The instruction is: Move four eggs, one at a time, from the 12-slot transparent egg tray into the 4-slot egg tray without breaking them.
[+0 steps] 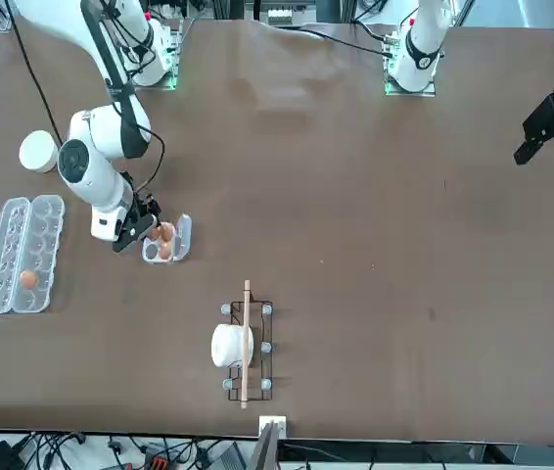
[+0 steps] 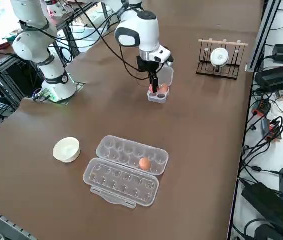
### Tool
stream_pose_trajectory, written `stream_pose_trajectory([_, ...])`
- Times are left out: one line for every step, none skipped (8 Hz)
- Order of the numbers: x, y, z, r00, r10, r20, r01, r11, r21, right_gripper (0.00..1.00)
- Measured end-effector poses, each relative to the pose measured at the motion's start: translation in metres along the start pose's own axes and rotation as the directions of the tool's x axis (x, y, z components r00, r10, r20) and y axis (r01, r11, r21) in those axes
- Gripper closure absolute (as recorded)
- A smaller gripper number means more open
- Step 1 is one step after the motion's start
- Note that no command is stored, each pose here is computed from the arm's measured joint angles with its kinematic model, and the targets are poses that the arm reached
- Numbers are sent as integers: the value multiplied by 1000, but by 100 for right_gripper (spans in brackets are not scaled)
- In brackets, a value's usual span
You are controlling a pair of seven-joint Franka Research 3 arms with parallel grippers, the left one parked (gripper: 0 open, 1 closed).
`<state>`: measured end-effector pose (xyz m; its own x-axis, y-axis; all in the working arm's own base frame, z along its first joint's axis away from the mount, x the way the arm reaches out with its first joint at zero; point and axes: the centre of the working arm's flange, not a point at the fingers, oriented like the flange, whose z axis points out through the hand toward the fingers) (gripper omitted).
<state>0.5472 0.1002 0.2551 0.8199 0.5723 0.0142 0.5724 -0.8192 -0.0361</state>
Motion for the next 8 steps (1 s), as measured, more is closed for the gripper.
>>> stream_pose_trajectory([-2, 3, 2, 1000, 7, 3, -7, 1000, 1, 45])
stream_pose_trajectory([-3, 5, 4, 1000, 11, 7, -11, 1000, 2, 44])
stream_pose_trajectory([-4, 6, 7, 1000, 12, 11, -12, 1000, 4, 41])
stream_pose_trajectory([-4, 5, 9, 1000, 12, 13, -12, 1000, 5, 27])
stream_pose_trajectory([-3, 6, 8, 1000, 11, 11, -11, 1000, 4, 11])
stream_pose_trajectory([-2, 6, 4, 1000, 11, 3, -11, 1000, 0, 1])
stream_pose_trajectory([0, 8, -3, 1000, 12, -11, -12, 1000, -7, 0])
stream_pose_trajectory([0, 13, -17, 1000, 21, -20, -21, 1000, -11, 0])
